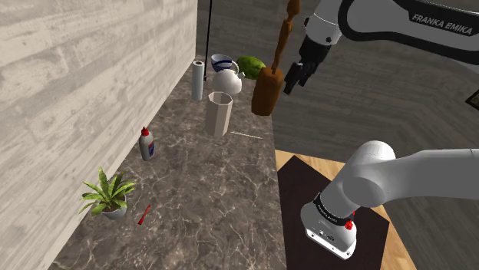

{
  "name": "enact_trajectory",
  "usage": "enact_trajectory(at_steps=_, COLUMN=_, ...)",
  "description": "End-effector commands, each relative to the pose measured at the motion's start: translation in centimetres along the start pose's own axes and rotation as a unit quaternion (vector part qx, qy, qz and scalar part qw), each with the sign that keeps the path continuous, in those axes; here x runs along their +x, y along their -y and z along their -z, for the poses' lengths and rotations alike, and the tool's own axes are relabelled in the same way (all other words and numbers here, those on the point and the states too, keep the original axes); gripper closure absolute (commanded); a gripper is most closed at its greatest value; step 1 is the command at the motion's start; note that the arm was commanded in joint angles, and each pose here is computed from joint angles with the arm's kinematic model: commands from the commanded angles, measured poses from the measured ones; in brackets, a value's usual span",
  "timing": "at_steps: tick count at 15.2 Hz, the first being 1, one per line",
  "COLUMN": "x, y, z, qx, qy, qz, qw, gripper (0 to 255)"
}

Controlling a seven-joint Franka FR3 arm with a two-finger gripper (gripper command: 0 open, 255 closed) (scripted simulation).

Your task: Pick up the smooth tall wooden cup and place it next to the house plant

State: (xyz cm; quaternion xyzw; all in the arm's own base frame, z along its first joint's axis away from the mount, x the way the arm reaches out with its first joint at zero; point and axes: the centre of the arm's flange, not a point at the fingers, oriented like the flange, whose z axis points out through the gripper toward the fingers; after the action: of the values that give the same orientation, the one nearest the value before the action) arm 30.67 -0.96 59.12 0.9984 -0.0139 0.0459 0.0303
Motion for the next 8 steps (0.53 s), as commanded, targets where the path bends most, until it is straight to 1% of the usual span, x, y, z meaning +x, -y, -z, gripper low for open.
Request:
enact_trajectory(at_steps=1, x=0.0, y=0.0, z=0.0, qx=0.000, qy=0.000, qz=0.000, qw=1.0000, gripper=0)
enact_trajectory(at_steps=8, x=7.1, y=2.9, z=-5.1, qx=0.006, qy=0.001, qz=0.001, qw=1.0000, gripper=0)
